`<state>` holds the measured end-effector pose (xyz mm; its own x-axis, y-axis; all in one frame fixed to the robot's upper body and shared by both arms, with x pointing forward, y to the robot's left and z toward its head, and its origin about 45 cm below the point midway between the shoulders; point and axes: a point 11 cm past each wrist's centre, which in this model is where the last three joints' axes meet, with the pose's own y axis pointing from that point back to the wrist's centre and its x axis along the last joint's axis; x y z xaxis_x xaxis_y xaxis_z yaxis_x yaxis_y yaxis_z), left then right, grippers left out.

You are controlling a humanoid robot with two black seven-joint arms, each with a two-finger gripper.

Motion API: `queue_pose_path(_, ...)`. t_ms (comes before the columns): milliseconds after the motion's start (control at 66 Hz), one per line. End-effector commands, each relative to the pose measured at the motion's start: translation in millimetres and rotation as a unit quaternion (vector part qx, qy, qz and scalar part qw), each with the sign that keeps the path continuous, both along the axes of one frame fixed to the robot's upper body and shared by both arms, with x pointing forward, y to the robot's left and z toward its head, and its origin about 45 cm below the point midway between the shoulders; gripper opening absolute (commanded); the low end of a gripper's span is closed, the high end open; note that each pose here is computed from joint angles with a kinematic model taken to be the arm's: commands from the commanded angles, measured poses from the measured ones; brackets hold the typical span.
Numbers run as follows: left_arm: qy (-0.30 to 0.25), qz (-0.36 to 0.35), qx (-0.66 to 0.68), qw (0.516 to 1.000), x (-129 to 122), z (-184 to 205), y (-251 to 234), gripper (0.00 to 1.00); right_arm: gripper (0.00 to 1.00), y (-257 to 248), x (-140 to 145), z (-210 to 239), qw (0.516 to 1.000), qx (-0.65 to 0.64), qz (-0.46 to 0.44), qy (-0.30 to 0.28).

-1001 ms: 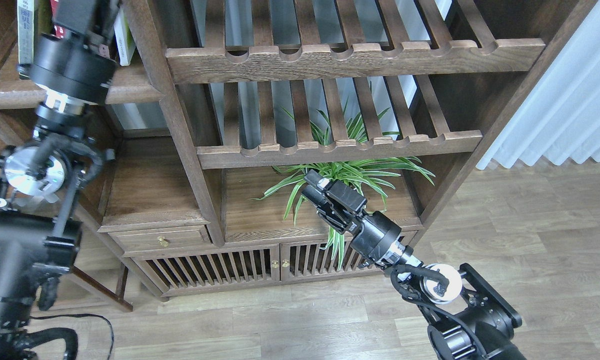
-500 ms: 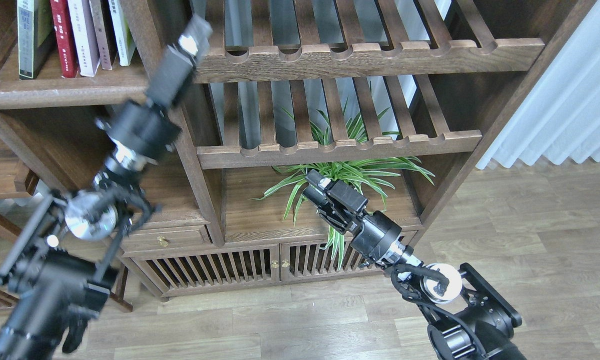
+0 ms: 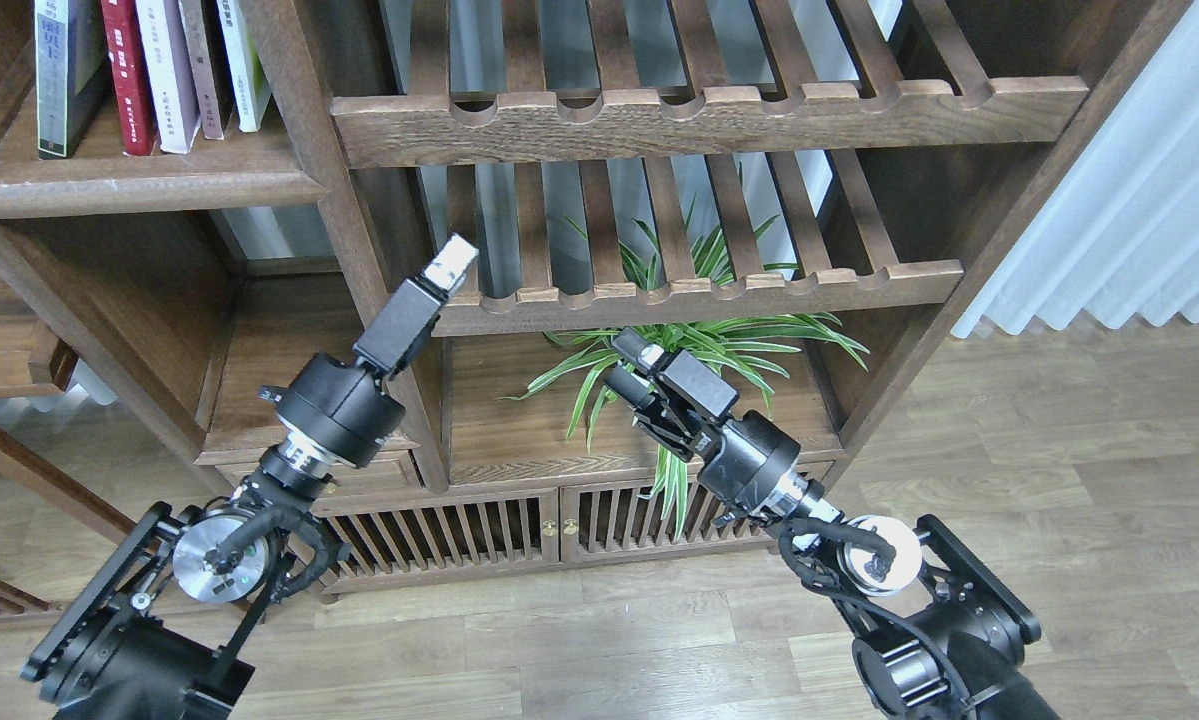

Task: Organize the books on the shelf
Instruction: 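Withdraw the left gripper from the side shelf back toward the bookshelf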

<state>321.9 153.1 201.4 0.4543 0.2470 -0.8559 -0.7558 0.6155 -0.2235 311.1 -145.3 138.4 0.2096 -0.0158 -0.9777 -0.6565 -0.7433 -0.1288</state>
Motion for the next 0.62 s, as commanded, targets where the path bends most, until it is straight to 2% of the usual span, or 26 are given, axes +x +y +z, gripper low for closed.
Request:
queue_pose_path(0, 0.020, 0.001, 0.007, 1.000, -7, -15, 1, 1.00, 0.97, 0, 2, 5, 1.000, 0.003, 0.000, -0.006)
queue_pose_path(288, 0.042, -0.004, 0.017, 0.999, -16, -31, 2, 1.00, 0.98, 2, 3, 9, 1.000, 0.005, 0.002, -0.012)
queue_pose_path(606, 0.041, -0.004, 0.016, 0.999, -16, -31, 0, 1.00, 0.97, 4, 2, 11, 1.000, 0.004, 0.006, -0.016)
